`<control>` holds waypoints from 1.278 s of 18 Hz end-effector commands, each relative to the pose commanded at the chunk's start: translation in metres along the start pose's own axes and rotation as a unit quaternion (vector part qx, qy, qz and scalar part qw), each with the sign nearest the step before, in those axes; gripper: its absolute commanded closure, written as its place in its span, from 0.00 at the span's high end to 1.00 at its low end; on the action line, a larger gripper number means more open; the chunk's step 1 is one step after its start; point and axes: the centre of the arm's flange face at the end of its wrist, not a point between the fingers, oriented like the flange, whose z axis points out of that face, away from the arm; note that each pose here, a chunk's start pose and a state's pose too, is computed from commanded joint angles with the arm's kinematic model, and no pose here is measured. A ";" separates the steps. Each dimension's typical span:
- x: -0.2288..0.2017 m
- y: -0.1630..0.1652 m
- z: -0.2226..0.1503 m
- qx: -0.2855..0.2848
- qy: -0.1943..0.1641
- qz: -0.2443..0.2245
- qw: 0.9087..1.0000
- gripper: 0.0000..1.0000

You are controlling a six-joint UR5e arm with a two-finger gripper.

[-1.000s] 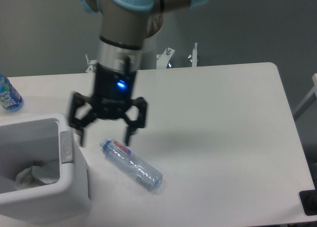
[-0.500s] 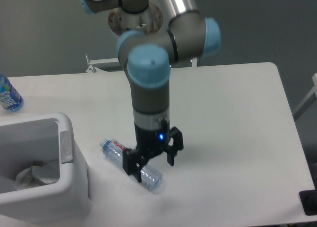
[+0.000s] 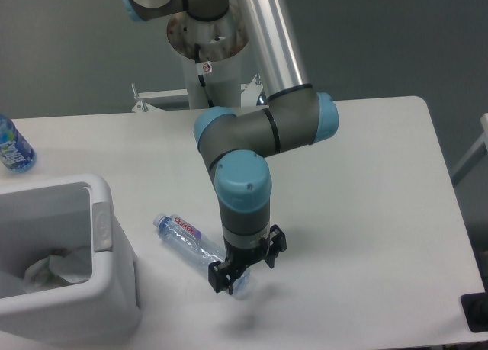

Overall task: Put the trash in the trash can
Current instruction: 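Lower the open gripper onto the clear water bottle's body, then close the gripper around the water bottle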

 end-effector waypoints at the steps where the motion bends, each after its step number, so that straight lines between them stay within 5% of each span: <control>1: 0.001 0.001 0.001 -0.002 0.000 -0.001 1.000 1.00; 19: 0.019 0.003 0.040 -0.015 -0.014 -0.010 1.000 1.00; 23: 0.023 0.008 0.048 -0.020 -0.018 -0.011 1.000 0.82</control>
